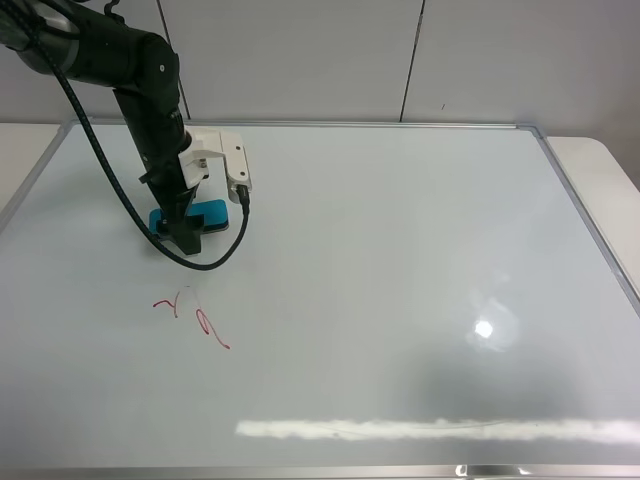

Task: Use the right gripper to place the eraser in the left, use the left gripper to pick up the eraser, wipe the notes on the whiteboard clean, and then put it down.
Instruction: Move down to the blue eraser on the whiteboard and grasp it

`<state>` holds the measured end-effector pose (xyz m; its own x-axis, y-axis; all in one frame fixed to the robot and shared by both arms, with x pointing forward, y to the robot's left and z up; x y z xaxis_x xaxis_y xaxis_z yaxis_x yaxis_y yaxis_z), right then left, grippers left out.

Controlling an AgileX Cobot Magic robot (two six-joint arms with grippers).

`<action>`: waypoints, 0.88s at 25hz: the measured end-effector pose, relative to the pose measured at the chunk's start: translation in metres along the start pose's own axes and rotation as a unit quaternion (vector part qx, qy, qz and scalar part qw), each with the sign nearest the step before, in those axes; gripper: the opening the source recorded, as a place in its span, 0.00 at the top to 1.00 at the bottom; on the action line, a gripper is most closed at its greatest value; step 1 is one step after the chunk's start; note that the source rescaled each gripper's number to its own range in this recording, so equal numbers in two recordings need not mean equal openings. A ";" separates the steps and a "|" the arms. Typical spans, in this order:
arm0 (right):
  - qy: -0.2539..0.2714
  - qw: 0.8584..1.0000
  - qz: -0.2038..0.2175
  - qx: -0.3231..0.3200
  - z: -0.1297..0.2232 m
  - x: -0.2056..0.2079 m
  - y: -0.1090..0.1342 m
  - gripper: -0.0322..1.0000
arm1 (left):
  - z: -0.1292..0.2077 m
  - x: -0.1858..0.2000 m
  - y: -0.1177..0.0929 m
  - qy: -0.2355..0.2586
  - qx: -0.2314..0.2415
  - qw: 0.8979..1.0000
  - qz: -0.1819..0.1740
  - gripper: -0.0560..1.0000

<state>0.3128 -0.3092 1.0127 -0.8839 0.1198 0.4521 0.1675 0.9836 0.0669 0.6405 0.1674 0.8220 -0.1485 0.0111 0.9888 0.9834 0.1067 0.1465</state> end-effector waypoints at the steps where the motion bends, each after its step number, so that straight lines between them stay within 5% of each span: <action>1: 0.000 1.000 0.000 0.000 0.000 0.000 0.000 0.00 | 0.001 0.000 0.000 0.002 -0.001 1.000 -0.001 0.00; 22: 0.000 1.000 0.000 0.000 0.000 0.000 0.000 0.00 | 0.012 -0.007 0.003 -0.001 0.014 1.000 0.010 0.00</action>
<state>0.3128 -0.3092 1.0127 -0.8839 0.1198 0.4521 0.1675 0.9836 0.0669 0.6430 0.1799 0.8151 -0.1287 0.0153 0.9916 0.9829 0.1348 0.1255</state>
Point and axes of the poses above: a point on each arm's last joint axis where the gripper is mounted, x pointing back along that axis away from the gripper, y along the wrist's bending axis when the last joint is at zero, z = x × y, the point moved 9 cm from there along -x, pointing out along that axis toward the gripper, and after that the axes turned 10 degrees about -x, right-handed, at the moved point
